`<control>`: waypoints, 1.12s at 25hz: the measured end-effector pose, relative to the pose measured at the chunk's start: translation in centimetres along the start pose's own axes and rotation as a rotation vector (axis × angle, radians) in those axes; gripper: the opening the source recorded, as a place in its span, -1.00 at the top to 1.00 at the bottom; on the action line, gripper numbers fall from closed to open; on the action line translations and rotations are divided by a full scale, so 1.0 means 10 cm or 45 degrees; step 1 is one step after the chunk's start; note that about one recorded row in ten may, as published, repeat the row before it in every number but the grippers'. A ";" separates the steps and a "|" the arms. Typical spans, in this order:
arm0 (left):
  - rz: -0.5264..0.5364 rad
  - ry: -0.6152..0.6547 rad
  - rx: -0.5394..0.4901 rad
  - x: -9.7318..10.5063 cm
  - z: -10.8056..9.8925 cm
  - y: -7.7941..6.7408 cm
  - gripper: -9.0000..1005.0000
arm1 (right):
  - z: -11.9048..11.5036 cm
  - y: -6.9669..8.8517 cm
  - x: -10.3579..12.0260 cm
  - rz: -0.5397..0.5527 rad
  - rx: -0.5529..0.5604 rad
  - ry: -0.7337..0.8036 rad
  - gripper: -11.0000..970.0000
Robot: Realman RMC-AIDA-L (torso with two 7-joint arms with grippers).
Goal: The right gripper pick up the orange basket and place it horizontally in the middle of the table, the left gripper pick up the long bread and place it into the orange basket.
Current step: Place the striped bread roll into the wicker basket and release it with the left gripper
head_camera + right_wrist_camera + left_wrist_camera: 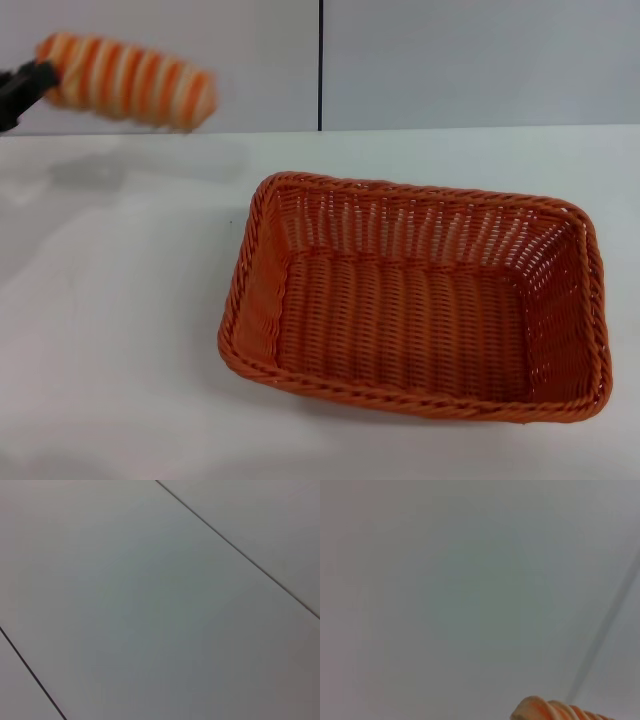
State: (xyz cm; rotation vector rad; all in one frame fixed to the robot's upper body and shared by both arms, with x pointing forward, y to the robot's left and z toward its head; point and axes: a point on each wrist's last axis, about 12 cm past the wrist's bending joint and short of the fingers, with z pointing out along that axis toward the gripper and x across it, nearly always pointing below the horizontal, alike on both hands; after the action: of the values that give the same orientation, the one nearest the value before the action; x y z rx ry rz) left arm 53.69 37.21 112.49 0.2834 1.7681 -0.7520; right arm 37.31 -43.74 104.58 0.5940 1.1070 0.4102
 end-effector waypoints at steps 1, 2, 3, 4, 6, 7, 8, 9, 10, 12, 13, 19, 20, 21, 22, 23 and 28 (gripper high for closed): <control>-0.005 -0.019 0.037 -0.01 0.02 -0.03 0.79 | 0.00 0.00 0.00 0.000 0.000 0.000 0.11; -0.009 -0.033 0.077 -0.01 0.04 -0.07 0.79 | 0.00 0.00 0.00 0.001 0.000 0.000 0.11; -0.016 -0.049 0.132 -0.02 0.07 -0.12 0.79 | 0.00 0.00 0.00 0.001 0.000 0.000 0.11; -0.025 -0.055 0.181 -0.01 0.10 -0.17 0.79 | 0.00 0.00 0.00 0.001 0.000 0.000 0.11; -0.058 -0.063 0.290 0.02 0.18 -0.28 0.79 | 0.00 0.00 0.01 0.003 0.000 0.000 0.11; -0.082 -0.058 0.348 0.07 0.24 -0.34 0.79 | 0.00 0.01 0.01 0.003 0.001 0.000 0.11; -0.099 -0.054 0.399 0.12 0.29 -0.40 0.80 | 0.00 0.01 0.02 0.004 0.001 0.000 0.11; -0.113 -0.038 0.445 0.18 0.35 -0.46 0.80 | 0.00 0.01 0.03 0.004 0.001 0.000 0.11; -0.121 -0.017 0.489 0.25 0.41 -0.53 0.80 | 0.02 0.02 0.04 0.006 -0.004 0.000 0.11; -0.127 0.035 0.562 0.36 0.52 -0.64 0.80 | 0.02 0.03 0.04 0.007 -0.006 0.000 0.11; -0.126 0.064 0.600 0.42 0.58 -0.69 0.81 | 0.03 0.03 0.05 0.008 -0.008 0.000 0.11; -0.087 0.210 0.738 0.65 0.84 -0.93 0.81 | 0.09 0.07 0.15 0.062 -0.013 0.006 0.11; -0.071 0.255 0.753 0.68 0.92 -0.98 0.81 | 0.10 0.08 0.18 0.075 -0.012 0.007 0.11; -0.071 0.255 0.753 0.68 0.92 -0.98 0.81 | 0.10 0.09 0.20 0.086 -0.006 0.004 0.12; -0.064 0.277 0.756 0.70 0.95 -0.99 0.81 | 0.10 0.09 0.22 0.098 0.004 -0.005 0.11; -0.059 0.299 0.749 0.71 0.97 -1.00 0.81 | 0.09 0.09 0.23 0.111 0.022 -0.024 0.11; -0.069 0.318 0.712 0.72 1.03 -0.99 0.76 | 0.02 0.06 0.20 0.143 0.096 -0.125 0.11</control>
State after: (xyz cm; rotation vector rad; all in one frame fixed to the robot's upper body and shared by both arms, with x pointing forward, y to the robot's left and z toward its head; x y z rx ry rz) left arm 53.81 21.97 107.60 0.7312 1.7696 -1.2922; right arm 38.31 -42.15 103.58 0.7379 1.0014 0.4331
